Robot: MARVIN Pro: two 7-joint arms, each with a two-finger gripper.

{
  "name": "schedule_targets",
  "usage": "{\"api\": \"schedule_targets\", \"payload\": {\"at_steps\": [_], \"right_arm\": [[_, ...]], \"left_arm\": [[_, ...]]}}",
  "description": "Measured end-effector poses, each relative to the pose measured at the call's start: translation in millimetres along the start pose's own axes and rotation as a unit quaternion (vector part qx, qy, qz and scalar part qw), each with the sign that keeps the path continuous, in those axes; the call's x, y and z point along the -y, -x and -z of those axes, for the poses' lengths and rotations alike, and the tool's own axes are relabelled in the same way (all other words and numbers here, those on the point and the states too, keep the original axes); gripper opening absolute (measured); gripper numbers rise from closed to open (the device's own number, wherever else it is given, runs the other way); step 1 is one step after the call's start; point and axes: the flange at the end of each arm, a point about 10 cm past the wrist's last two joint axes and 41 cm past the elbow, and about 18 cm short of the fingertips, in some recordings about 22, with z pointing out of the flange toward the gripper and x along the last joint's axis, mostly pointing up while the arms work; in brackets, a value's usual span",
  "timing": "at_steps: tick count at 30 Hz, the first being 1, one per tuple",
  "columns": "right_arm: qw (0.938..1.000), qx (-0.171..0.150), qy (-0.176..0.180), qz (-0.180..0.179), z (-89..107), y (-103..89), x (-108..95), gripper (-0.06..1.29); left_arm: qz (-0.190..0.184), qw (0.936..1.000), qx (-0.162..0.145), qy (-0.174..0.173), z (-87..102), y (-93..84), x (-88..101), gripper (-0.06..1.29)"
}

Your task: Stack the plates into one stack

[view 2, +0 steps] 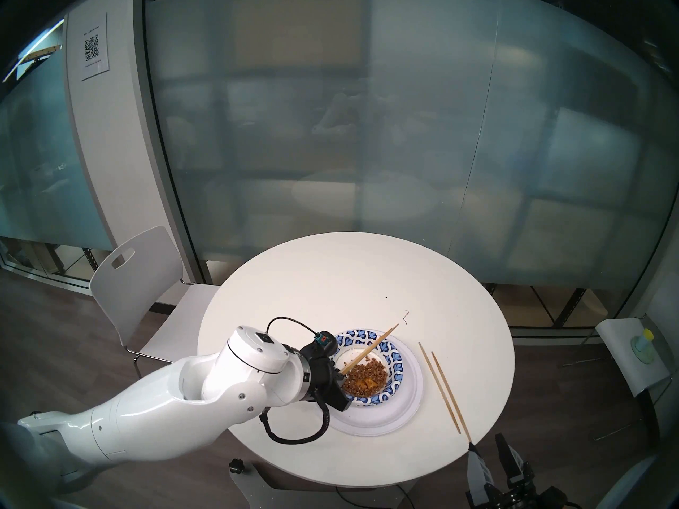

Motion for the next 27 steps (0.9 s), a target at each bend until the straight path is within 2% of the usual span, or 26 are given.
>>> {"api": "schedule_targets", "payload": {"at_steps": [13, 17, 27], "right_arm": [[1.0000, -0.004, 0.003, -0.004, 6.3, 1.8, 4.0, 1.21], [1.0000, -0.004, 0.005, -0.006, 8.1, 2.6, 4.5, 1.21], [0.9999, -0.007, 0.009, -0.010, 12.4, 4.3, 5.0, 1.21]], "left_arm": [[-0.004, 1.0000, 0.000, -0.009, -5.0, -7.0, -6.4, 0.07], [-0.006, 0.9999, 0.000, -0.013, -6.4, -9.5, -6.5, 0.13], [-0.009, 0.9998, 0.000, -0.019, -9.9, -15.0, -7.1, 0.15]]}}
